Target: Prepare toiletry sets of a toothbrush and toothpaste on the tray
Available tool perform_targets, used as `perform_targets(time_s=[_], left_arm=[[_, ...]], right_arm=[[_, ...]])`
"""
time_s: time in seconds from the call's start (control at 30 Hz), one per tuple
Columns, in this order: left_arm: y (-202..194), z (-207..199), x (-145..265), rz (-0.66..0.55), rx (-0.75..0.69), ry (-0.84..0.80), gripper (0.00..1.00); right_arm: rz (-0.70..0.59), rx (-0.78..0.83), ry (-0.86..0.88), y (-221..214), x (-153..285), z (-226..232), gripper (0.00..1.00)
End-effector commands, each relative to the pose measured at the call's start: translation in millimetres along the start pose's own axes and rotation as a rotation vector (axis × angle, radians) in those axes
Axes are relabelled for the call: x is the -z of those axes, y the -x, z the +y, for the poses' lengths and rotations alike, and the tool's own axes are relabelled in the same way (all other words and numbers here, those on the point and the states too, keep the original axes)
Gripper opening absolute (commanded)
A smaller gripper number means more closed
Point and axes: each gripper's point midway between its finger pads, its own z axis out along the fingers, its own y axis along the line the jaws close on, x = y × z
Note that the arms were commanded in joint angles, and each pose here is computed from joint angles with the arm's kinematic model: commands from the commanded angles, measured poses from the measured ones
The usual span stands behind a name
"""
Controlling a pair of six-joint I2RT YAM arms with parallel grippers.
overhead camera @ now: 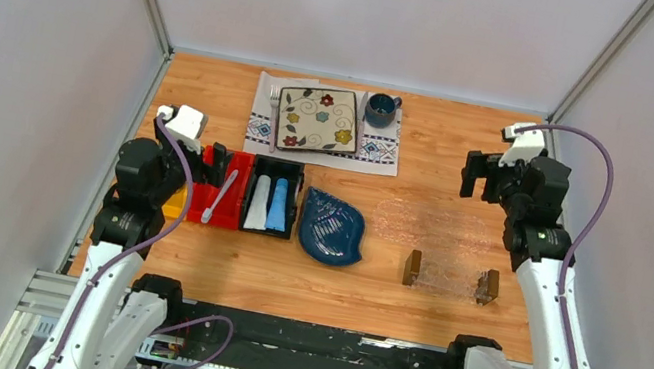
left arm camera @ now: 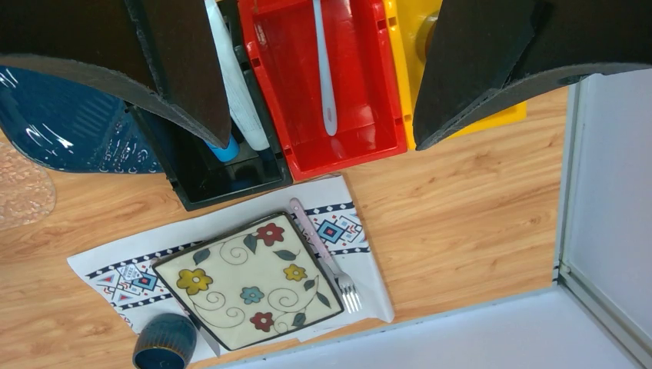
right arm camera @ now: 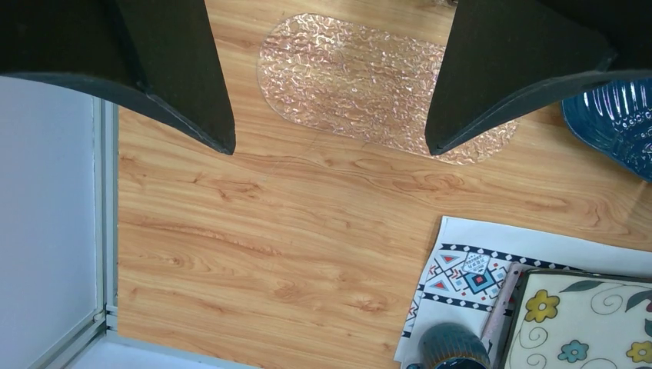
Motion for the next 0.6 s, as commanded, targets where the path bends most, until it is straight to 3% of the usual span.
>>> perform_targets(time_s=[0.0,0.37,0.57], left_arm=[[6,0,3,-0.019,0.003,0.000,0.95],[5,4,3,-0.017,-0.008,0.023,0.95],[0,6,3,0.004,-0.031,0.026,0.95]], right_arm=[[-0.084,0.025,0.010,31,8,1,1.00],[-0.064,0.025,0.035,33,7,4,1.00],[0.034,0.063,0.071,26,18,8,1.00]])
